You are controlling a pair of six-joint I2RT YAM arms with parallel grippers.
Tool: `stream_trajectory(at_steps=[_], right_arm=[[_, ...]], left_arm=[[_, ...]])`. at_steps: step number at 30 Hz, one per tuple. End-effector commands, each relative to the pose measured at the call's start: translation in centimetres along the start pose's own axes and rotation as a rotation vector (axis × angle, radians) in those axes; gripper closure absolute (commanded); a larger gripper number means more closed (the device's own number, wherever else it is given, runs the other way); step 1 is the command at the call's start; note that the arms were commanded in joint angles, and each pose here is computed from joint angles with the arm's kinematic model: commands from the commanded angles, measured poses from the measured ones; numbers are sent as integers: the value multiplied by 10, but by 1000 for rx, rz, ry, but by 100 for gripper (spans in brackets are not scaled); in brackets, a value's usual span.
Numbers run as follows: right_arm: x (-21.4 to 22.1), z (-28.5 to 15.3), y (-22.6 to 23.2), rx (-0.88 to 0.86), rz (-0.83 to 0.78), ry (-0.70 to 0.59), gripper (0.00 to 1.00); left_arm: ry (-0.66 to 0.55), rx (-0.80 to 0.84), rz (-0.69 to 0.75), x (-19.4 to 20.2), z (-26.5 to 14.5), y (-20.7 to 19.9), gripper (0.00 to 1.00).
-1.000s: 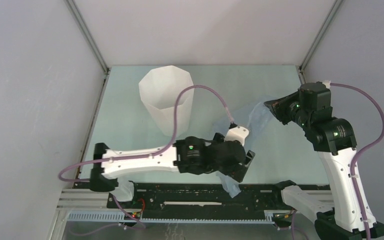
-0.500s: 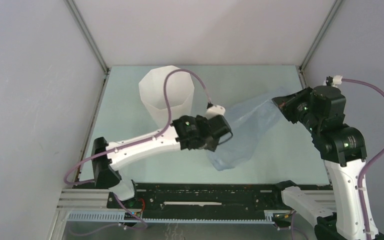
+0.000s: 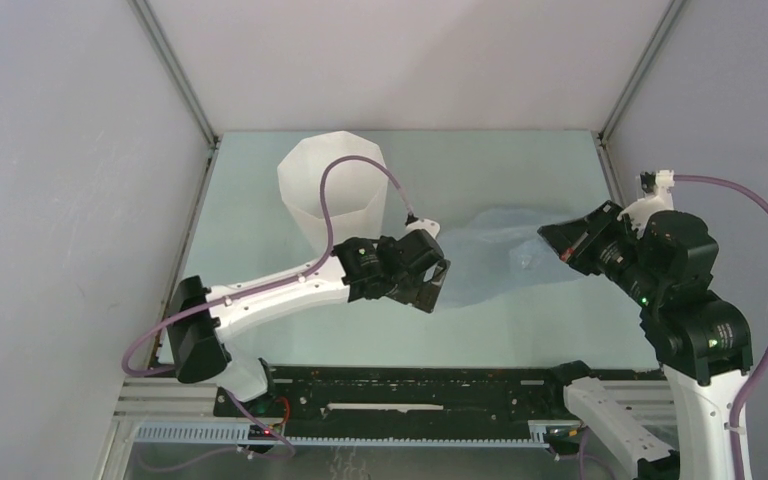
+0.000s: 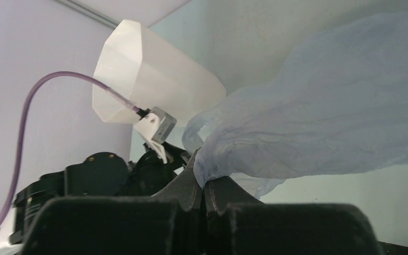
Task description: Put the trash bags into the trash bin
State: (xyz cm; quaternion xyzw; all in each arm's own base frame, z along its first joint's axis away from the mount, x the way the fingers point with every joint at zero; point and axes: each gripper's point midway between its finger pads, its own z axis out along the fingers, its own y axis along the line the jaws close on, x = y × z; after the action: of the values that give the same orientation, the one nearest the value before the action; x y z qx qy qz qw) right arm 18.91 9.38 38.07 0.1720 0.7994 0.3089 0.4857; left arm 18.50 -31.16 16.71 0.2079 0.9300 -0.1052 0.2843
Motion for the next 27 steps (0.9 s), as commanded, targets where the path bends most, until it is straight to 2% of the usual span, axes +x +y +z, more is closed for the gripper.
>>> stream_trajectory(at_steps=[1, 7, 8, 9, 11, 12, 16, 19, 20, 21, 25, 27], right_arm=[[-4, -4, 15, -71, -19, -1, 100], [-2, -9, 24, -107, -22, 20, 100], [-1, -11, 23, -107, -25, 20, 100], [-2, -12, 23, -105, -27, 19, 100], [-3, -15, 23, -101, -29, 12, 100], [-5, -16, 24, -102, -31, 7, 100], [-11, -20, 31, -121, -35, -14, 100], [-14, -21, 34, -132, -38, -25, 100], [-14, -21, 34, -134, -36, -27, 100], [-15, -21, 35, -140, -35, -28, 100], [-13, -24, 38, -157, -43, -21, 100], [-10, -26, 38, -168, -61, -15, 100]], left_arm=[[-82, 56, -87, -10, 3, -3, 5], [-223, 128, -153, -36, 10, -1, 7], [-239, 139, -161, -38, 11, -3, 13], [-248, 147, -177, -37, 13, -4, 24], [-260, 163, -223, -33, 17, -4, 30], [-262, 173, -249, -30, 19, -5, 29], [-254, 206, -324, -13, 24, -4, 14], [-280, 227, -370, -7, 24, -1, 13], [-295, 233, -385, -7, 23, 1, 15], [-311, 240, -402, -7, 21, 3, 22], [-410, 259, -405, -26, -9, 11, 77], [-483, 273, -395, -45, -39, 16, 93]])
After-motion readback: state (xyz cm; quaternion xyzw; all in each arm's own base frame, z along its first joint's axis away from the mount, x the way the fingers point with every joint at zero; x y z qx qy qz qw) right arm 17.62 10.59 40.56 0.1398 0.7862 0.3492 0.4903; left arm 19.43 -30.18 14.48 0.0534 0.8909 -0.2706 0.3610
